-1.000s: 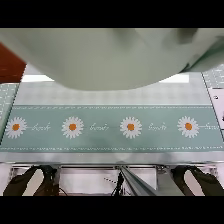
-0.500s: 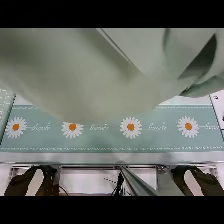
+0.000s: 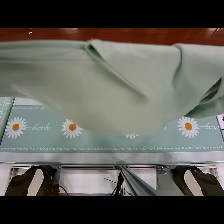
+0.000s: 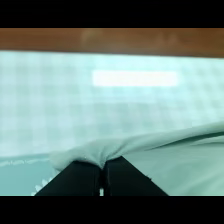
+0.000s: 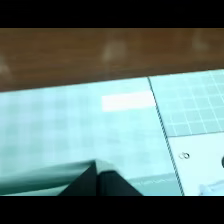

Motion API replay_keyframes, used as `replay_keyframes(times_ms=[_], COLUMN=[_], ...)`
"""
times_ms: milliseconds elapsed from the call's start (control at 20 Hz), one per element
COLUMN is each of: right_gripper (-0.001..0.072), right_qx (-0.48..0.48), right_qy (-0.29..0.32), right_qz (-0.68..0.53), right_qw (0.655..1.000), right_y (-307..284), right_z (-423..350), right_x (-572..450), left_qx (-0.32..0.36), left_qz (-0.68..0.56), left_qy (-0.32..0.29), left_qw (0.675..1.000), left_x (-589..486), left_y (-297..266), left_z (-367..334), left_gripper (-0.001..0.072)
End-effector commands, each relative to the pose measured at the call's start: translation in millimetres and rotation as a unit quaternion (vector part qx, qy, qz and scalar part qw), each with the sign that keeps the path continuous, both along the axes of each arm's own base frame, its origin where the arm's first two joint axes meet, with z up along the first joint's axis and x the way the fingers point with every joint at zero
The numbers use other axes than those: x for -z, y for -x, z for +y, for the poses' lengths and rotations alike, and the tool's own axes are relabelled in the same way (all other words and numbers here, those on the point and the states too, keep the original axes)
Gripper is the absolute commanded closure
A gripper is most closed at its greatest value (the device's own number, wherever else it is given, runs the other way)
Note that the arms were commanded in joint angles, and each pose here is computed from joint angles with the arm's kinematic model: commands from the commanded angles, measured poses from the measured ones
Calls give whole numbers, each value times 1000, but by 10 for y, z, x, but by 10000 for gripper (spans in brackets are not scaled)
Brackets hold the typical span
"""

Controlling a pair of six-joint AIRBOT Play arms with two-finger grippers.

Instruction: Fold the shirts.

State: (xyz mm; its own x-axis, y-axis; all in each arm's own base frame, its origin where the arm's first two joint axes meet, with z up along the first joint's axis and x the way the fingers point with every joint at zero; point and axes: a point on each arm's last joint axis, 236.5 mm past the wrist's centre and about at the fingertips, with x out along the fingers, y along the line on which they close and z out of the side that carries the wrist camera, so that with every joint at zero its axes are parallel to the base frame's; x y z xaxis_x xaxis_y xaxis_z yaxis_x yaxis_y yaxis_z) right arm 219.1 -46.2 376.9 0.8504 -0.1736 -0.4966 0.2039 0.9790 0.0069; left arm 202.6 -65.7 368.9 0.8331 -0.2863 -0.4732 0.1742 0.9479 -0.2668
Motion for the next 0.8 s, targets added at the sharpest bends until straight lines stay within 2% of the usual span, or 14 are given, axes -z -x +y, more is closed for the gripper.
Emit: replay_keyframes(times_ms=[0,100,300,500,650,750], right_gripper=[694,694,695,695,694,695], right_qx=[-43,-86,-91,-95,-101,-108], right_qy=[-17,-38,-36,-68,-112,-140], right_qz=[78,124,92,149,282,375], right_qw=[996,988,991,982,948,910], right_y=[182,341,551,496,418,405], right_z=[213,434,542,573,556,551], right_x=[311,480,369,781,1724,2446], left_qx=[30,46,65,58,67,51], left_qz=[30,33,66,101,217,294], left_qy=[18,15,-11,13,37,91], left_qw=[999,998,996,993,973,950], left_x=[191,216,396,662,1492,2191], left_y=[91,260,695,719,526,349], left_z=[-149,-248,-365,-372,-247,-204], left_gripper=[682,681,682,682,681,681])
